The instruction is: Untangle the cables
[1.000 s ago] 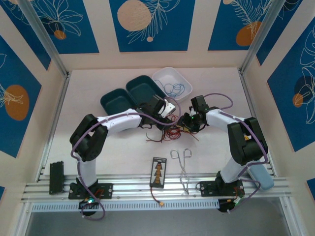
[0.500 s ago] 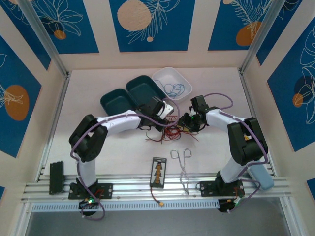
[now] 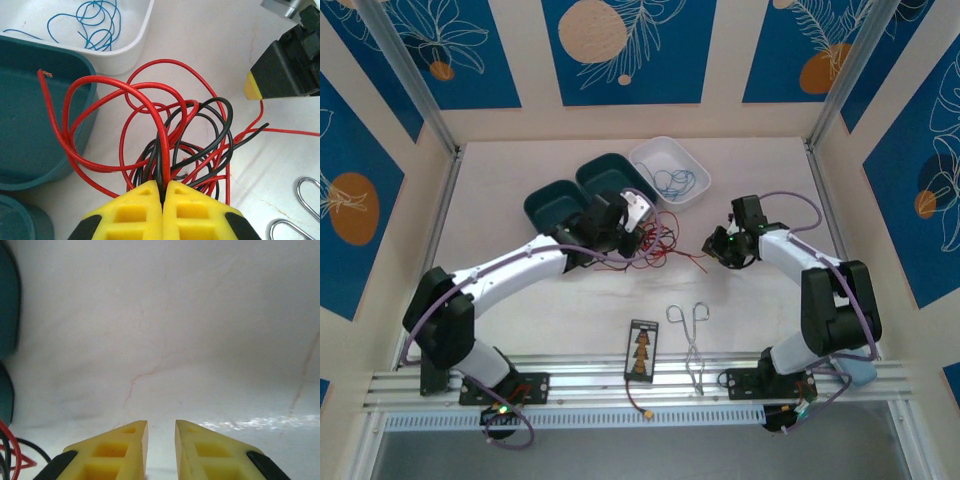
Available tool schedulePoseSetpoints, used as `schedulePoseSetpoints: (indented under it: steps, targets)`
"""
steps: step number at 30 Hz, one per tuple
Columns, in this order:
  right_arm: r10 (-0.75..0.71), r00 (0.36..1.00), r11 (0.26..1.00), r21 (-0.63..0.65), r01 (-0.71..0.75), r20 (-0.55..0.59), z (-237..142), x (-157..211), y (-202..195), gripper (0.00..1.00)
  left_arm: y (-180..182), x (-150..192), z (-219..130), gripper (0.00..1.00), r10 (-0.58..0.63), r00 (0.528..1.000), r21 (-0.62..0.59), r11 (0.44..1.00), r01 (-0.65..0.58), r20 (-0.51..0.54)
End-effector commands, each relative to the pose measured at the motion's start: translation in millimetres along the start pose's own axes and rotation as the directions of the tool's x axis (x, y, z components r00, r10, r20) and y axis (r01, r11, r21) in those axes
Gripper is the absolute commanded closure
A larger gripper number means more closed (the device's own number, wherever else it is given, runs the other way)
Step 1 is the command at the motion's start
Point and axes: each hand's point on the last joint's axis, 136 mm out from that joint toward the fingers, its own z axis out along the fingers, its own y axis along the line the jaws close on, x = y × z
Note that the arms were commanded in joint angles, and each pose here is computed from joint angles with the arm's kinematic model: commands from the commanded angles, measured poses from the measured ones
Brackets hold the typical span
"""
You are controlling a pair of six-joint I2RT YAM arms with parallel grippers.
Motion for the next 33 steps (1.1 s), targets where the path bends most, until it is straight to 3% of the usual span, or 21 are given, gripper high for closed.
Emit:
schedulePoseSetpoints:
  steps: [1,11,18,33]
  targets:
    - [0.006,1.000,1.000,0.002,-0.006,0.026,-13.7,2.2,-4.1,0.79,-0.7,-4.7,-3.4,0.99,-0.009,0.999,0.013,1.000,0.009,0.039]
    - [-0.144,0.981,0.981,-0.111,0.159,0.134,-59.0,12.3,37.5,0.55,-30.3,-6.2,30.3,0.99,-0.083,0.996,0.189,0.979,0.074,0.037]
    - [-0.079,0.992,0.967,-0.234,0.100,0.098,-65.4,29.3,64.6,0.55,-38.6,-4.5,58.1,0.99,-0.112,0.994,0.218,0.970,0.108,0.006]
    - [0.030,0.999,0.962,-0.273,-0.027,0.010,-24.2,28.6,77.0,0.52,-40.4,0.8,68.8,0.99,-0.135,0.991,0.228,0.964,0.133,-0.007]
